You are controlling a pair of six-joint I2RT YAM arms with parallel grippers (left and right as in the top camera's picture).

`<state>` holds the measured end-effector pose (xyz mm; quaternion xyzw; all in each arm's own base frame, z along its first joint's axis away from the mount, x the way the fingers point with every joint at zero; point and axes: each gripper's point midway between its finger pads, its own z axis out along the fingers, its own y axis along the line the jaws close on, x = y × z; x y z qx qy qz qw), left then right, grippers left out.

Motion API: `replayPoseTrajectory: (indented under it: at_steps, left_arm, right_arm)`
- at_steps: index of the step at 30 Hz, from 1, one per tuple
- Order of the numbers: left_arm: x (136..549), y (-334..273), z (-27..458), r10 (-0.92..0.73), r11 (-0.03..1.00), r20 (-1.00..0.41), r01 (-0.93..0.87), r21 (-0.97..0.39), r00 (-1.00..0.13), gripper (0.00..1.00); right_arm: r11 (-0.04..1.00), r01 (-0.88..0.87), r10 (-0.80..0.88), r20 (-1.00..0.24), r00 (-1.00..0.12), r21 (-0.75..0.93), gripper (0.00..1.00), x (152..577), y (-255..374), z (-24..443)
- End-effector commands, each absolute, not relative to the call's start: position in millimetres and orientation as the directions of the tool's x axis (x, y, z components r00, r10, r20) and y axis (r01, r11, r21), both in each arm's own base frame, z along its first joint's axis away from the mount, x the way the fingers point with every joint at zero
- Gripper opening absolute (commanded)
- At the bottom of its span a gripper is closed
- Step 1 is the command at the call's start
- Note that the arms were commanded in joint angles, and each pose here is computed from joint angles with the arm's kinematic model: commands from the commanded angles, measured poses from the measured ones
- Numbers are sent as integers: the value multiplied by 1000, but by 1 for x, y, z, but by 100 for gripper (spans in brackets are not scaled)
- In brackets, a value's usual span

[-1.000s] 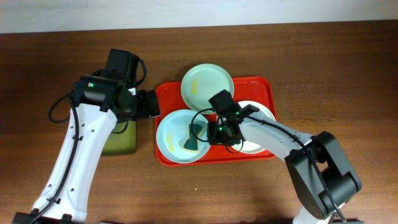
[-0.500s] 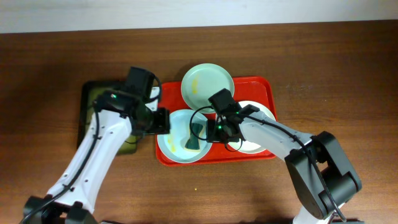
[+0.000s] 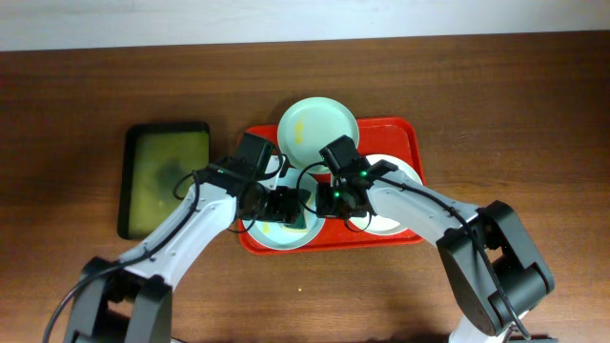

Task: Clean dirty plates on tray and stack at the side
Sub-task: 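Hold the plate with the right gripper and scrub it with the left sponge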

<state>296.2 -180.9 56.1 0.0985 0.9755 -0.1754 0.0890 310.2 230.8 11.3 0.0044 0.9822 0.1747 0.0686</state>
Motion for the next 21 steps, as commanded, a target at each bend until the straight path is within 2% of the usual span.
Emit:
replayPoseTrajectory:
  at_steps: [1,14,17,21]
  left_arm:
    - [292,-177,38,159,933,-162,201,-299,-974,72]
    - [301,-194,31,143,905,-172,199,-375,-975,72]
    - [301,-201,30,148,891,-169,205,-405,-974,58]
    - [301,-206,31,161,887,-186,225,-404,-969,56]
  right_arm:
    - [942,-17,26,-121,-992,335,4,306,230,6]
    - [941,-17,26,-125,-992,338,4,307,230,6]
    - [941,-18,26,-126,-992,338,4,307,230,6]
    - [941,-18,27,-126,-992,338,4,307,230,6]
